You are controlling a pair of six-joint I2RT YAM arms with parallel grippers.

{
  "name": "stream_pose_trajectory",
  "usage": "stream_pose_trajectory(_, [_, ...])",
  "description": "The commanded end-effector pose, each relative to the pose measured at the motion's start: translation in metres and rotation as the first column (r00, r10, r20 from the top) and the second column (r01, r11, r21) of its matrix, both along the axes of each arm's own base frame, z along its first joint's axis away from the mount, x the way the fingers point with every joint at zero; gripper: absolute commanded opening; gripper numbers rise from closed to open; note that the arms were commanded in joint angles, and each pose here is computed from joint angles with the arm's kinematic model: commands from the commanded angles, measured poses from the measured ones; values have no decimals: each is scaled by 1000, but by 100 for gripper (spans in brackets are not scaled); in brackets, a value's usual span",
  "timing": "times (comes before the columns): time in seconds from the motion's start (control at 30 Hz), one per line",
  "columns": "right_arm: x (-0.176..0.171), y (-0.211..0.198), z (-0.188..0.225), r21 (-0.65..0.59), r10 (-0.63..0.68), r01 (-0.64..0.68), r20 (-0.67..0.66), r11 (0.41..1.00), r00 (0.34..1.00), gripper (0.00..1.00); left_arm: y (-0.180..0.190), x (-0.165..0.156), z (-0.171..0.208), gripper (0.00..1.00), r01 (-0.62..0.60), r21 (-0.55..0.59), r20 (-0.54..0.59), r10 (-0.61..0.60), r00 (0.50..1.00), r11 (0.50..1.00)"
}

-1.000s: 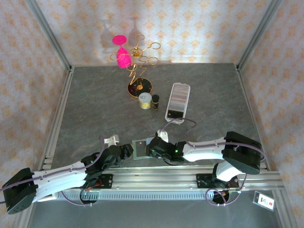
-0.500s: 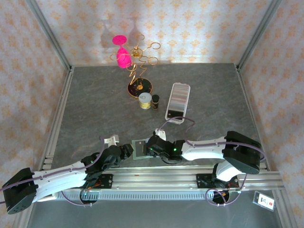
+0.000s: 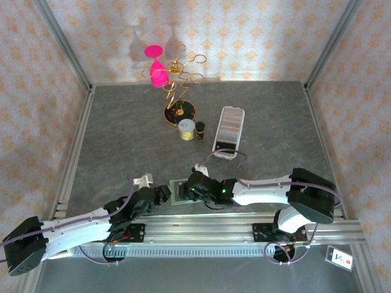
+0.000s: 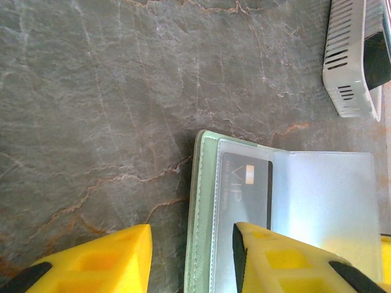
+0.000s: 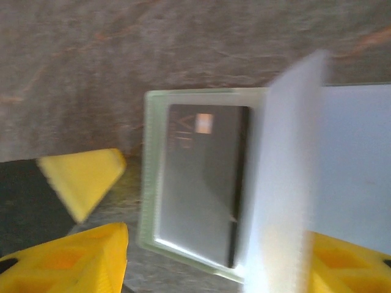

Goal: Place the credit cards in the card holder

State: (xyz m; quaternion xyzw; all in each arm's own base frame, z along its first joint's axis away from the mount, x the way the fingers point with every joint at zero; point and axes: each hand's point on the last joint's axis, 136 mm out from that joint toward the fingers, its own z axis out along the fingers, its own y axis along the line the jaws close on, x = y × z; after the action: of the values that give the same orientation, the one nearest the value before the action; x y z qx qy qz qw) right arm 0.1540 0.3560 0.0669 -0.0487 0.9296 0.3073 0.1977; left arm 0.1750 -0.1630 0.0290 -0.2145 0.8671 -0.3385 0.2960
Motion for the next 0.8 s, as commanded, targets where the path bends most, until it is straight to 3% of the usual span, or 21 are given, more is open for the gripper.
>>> stream_pose_trajectory(0.0, [2, 34, 24, 115, 46, -48, 24, 992, 999, 62, 14, -12, -23, 38, -1, 61, -54, 4, 999, 998])
stream_pose_trajectory(0.4, [1, 51, 4, 131, 56, -53, -18, 990, 998, 63, 20, -6, -11, 34, -48, 56, -21, 49, 999, 997])
stream_pose_trajectory(0.57, [13, 46, 41, 162, 51, -65, 90, 985, 995, 62, 18, -6, -5, 31, -35, 63, -16, 36, 999, 997])
stream_pose_trajectory(0.77, [59, 7, 96, 136, 40, -82, 285, 987, 958, 60, 13, -4, 4, 31, -8, 62, 1, 8, 1000, 998])
